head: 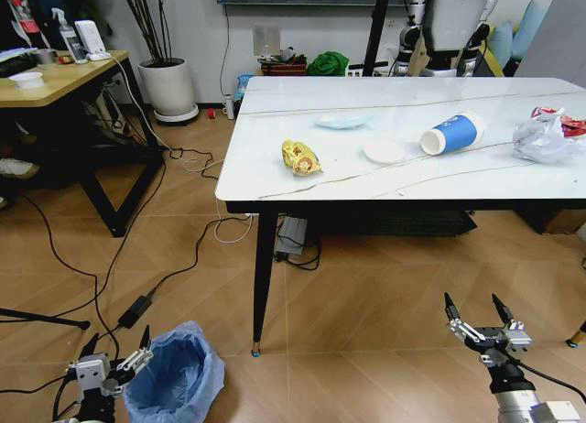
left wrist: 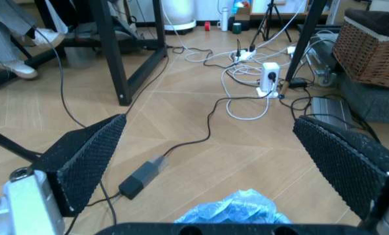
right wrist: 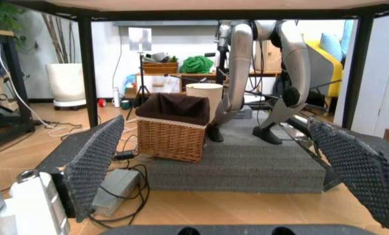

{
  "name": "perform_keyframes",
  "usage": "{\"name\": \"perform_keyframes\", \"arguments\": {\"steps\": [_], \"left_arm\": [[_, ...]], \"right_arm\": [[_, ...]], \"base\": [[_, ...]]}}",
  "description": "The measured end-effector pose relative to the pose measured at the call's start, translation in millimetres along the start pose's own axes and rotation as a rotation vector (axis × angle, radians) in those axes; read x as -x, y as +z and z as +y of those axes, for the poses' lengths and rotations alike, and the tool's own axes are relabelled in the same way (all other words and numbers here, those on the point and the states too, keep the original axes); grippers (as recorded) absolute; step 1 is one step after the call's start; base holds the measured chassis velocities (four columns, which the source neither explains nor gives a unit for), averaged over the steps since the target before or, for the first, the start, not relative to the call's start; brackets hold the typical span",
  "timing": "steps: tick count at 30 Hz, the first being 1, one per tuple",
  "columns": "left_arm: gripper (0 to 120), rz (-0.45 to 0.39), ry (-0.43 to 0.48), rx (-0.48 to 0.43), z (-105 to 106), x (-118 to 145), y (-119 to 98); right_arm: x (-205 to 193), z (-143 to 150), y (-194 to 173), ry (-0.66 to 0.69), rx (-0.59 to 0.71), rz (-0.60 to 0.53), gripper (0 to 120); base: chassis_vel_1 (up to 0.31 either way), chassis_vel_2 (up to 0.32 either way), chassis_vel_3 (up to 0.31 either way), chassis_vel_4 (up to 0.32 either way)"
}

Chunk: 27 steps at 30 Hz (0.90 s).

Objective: Pick up the trash bin and place the trash from the table into it.

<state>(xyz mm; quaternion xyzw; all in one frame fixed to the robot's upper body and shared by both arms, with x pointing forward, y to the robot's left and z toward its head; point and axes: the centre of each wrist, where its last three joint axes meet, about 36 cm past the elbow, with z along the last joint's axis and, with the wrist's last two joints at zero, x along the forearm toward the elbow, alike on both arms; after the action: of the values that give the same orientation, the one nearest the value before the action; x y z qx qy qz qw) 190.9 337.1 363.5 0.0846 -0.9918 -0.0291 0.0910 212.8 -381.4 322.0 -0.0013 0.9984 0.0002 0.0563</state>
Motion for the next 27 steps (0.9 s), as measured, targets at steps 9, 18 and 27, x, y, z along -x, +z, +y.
{"name": "perform_keyframes", "arguments": {"steps": [9, 18, 27], "left_arm": [[100, 0.02, -0.011, 0.003, 2, 1, 10], [100, 0.024, -0.016, 0.001, 1, 3, 14], [100, 0.048, -0.046, 0.032, 3, -1, 25]], "right_arm": [[0, -3, 1, -0.003, -0.004, 0.005, 100], [3, -6, 5, -0.001, -0.004, 0.007, 100], [7, 10, 15, -0.001, 0.014, 0.015, 100]], "base": [[0.0, 0.0, 0.0, 0.0], [0.0, 0.0, 0.0, 0.0], [0.0, 0.0, 0.0, 0.0]]}}
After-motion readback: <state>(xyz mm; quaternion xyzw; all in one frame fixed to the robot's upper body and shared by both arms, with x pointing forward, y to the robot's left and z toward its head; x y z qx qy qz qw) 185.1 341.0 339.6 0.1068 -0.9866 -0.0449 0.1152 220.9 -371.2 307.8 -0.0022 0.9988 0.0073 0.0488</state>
